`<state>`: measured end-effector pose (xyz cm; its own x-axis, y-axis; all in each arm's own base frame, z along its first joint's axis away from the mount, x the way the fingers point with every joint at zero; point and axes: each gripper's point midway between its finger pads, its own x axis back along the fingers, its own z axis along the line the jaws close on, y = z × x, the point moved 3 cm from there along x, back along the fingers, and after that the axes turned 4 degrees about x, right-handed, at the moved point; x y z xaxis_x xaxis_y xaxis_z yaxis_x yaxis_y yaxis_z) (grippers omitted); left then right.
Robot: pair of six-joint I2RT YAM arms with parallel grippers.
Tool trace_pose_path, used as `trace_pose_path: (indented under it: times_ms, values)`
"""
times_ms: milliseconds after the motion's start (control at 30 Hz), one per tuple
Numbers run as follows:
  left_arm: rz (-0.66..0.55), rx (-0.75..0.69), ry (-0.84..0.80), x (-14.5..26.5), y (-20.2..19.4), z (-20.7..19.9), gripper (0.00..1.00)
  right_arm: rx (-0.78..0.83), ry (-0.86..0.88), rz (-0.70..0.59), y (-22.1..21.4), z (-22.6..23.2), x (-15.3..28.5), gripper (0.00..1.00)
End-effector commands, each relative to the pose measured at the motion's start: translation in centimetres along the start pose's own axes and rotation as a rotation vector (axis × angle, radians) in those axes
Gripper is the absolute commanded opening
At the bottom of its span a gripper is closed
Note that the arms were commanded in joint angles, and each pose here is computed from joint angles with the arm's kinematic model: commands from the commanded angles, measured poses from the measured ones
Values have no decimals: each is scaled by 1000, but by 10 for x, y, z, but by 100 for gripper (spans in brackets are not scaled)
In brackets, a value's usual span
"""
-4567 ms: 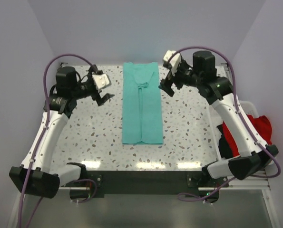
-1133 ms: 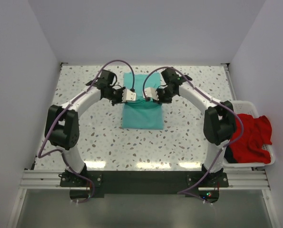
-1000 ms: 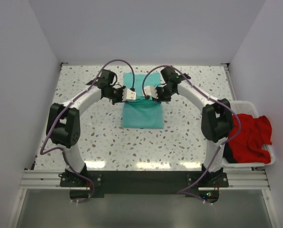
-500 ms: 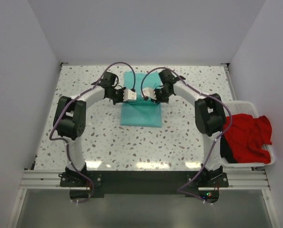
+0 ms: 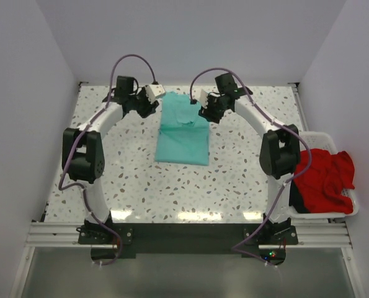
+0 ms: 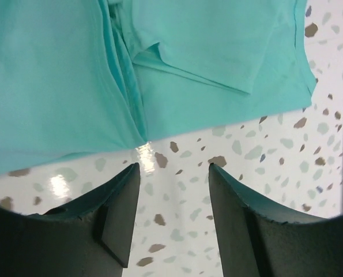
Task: Fold and stack the t-shirts
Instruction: Fold the tshirt
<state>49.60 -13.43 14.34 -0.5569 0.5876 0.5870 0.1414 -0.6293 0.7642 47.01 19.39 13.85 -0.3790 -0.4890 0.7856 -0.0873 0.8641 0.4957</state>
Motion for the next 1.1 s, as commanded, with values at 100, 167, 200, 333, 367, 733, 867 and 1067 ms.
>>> trace_pose_path:
  times_ms: [100, 167, 200, 333, 367, 733, 867, 1067]
  values:
    - [-98, 372, -218, 47, 33, -74, 54, -503, 153, -117, 57, 50, 53, 53]
    - [-75, 529, -302, 46, 29, -105, 55, -640, 247, -134, 67, 82, 48, 52]
    - [-87, 570, -351, 46, 31, -117, 55, -676, 272, -139, 71, 92, 45, 51]
    - [-54, 785, -490, 36, 12, -163, 56, -855, 372, -192, 87, 123, 28, 49]
    - [-44, 824, -514, 34, 10, -171, 56, -890, 406, -202, 88, 129, 25, 48]
    - [41, 1131, -643, 6, -51, -214, 57, -1251, 547, -96, 39, 169, -44, 43]
    - [81, 1261, -646, -3, -83, -219, 57, -1359, 551, -44, 6, 174, -62, 42]
    - [90, 1390, -632, 6, -114, -223, 57, -1421, 578, 22, -29, 192, -60, 40]
